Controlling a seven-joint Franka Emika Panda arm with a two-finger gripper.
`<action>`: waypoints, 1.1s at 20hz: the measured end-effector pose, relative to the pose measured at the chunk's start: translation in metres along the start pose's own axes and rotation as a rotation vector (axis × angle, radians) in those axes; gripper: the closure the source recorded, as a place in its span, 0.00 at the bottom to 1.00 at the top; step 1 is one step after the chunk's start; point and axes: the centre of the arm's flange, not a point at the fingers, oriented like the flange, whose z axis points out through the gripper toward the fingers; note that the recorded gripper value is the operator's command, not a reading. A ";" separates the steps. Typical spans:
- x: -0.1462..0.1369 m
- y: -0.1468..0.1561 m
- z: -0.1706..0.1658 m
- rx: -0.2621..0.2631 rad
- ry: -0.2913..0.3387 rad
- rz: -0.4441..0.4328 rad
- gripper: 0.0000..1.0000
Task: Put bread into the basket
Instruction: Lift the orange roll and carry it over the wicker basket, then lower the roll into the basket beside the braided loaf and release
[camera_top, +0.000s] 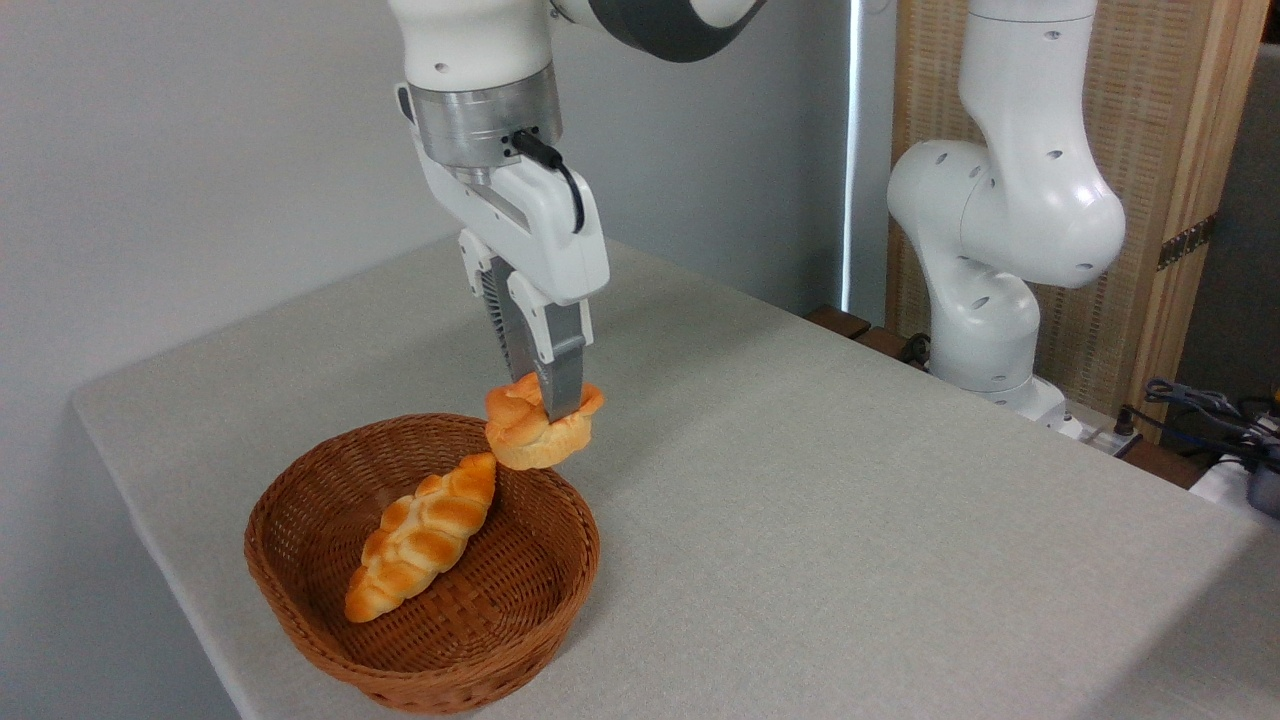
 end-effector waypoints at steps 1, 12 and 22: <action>0.003 -0.003 -0.002 0.004 0.003 -0.001 0.50; 0.024 -0.026 0.010 0.024 0.015 -0.065 0.40; 0.030 -0.030 0.010 0.047 0.036 -0.093 0.00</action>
